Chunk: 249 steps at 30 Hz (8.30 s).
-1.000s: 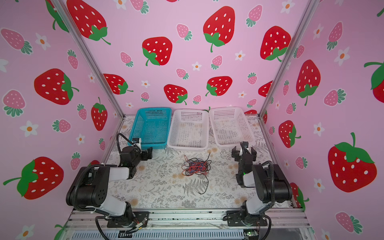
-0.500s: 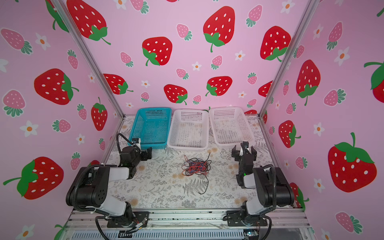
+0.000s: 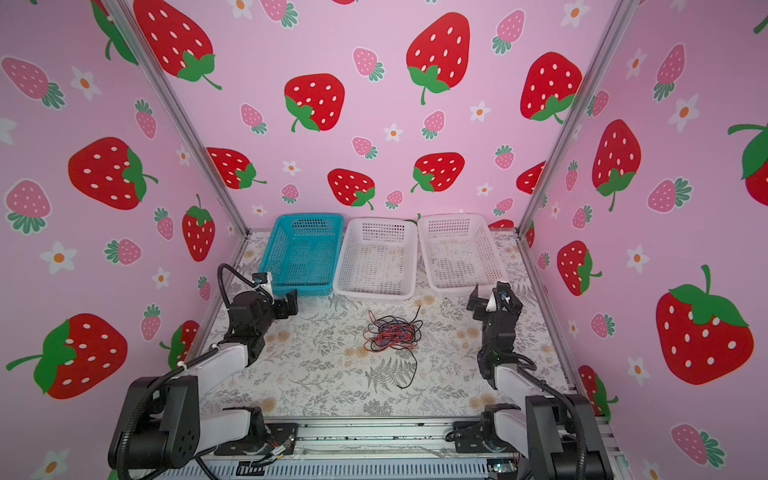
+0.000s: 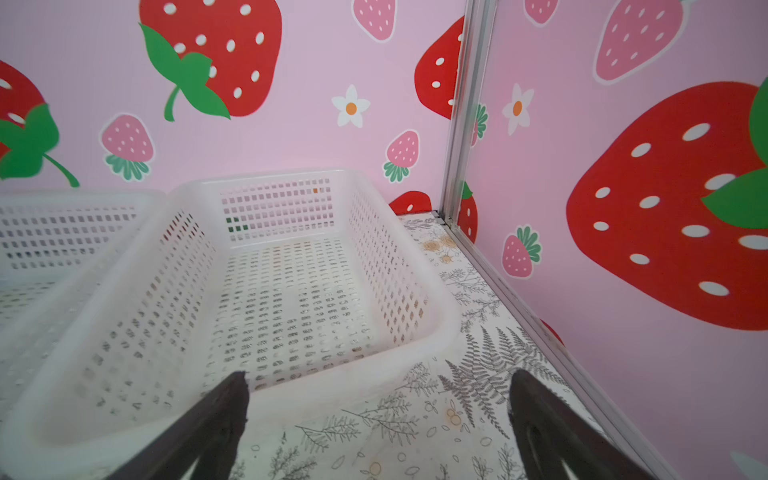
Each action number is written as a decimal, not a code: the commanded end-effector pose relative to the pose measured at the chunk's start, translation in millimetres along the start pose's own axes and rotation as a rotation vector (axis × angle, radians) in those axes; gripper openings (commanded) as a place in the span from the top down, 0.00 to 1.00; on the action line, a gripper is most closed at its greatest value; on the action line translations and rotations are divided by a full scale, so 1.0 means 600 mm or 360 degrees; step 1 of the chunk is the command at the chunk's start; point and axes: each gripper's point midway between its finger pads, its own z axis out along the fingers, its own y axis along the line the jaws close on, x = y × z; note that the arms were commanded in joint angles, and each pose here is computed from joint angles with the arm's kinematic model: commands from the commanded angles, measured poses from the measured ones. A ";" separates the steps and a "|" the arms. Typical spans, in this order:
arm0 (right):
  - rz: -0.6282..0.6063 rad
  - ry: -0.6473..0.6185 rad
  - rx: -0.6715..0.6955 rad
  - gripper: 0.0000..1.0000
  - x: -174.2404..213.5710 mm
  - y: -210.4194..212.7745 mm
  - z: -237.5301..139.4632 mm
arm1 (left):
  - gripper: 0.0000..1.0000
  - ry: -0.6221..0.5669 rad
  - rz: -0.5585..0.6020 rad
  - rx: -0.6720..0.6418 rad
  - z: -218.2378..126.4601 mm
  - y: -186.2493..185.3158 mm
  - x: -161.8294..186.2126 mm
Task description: Untangle the cables
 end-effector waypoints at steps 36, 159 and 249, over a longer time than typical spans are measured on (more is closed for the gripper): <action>-0.0097 0.0899 -0.1390 0.37 0.141 0.375 -0.216 | 0.00 0.0536 -0.1110 0.0247 -0.264 -0.103 0.037; 0.1000 0.1115 -0.1565 0.77 0.138 0.580 -0.358 | 1.00 0.0522 -0.1087 0.0898 -0.290 -0.369 0.142; -0.0049 0.1193 -0.1595 1.00 0.173 0.521 -0.346 | 1.00 0.0563 -0.0840 0.1010 -0.326 -0.353 0.159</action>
